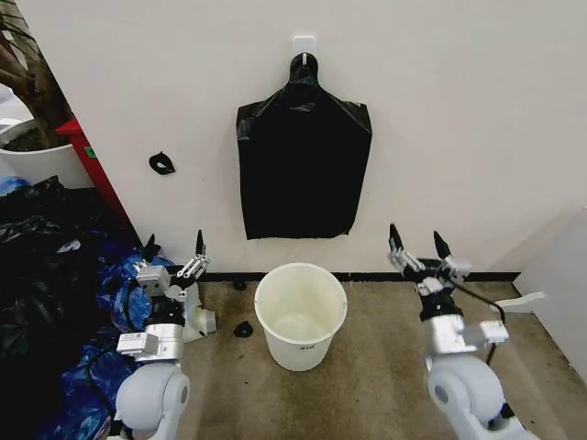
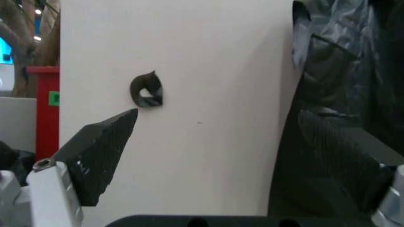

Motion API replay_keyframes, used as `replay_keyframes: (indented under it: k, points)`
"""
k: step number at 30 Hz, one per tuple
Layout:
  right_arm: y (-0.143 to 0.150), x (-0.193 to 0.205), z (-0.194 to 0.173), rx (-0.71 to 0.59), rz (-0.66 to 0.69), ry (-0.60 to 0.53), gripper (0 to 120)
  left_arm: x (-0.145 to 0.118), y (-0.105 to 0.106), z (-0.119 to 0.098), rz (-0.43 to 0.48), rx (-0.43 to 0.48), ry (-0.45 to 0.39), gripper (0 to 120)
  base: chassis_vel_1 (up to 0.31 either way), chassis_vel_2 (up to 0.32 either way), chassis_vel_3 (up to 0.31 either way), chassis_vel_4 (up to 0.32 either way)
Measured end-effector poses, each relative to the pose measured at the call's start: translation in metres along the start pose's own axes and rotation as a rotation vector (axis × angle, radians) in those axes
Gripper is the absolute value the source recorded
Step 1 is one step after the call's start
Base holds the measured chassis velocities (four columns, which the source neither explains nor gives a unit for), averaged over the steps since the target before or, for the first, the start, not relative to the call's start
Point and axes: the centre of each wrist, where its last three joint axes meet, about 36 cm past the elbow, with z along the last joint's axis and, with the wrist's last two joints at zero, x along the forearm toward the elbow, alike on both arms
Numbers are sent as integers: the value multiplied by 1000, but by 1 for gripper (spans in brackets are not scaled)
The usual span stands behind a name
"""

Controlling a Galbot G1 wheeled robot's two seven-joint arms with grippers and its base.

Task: Place the garbage bag over the trash bin.

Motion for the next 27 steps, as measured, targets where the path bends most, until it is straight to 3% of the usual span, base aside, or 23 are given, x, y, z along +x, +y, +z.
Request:
replay_keyframes:
  k: [1,3,7,20,27]
  points:
    - [6,-16,1,-79,-35,-5,100,0,3,0,-4,-8,0,100,0,0,0,0]
    - [9,-21,2,-101,-47,-6,100,0,4,-1,-6,-11,1,100,0,0,0,0]
    - [21,-75,12,-268,-150,-14,100,1,9,-1,-16,-24,8,100,0,0,0,0]
    - [75,-180,9,-387,-312,-35,100,3,10,6,-41,-35,28,100,0,0,0,0]
    - [102,-220,31,-447,-295,-6,100,4,12,5,-54,-41,27,100,0,0,0,0]
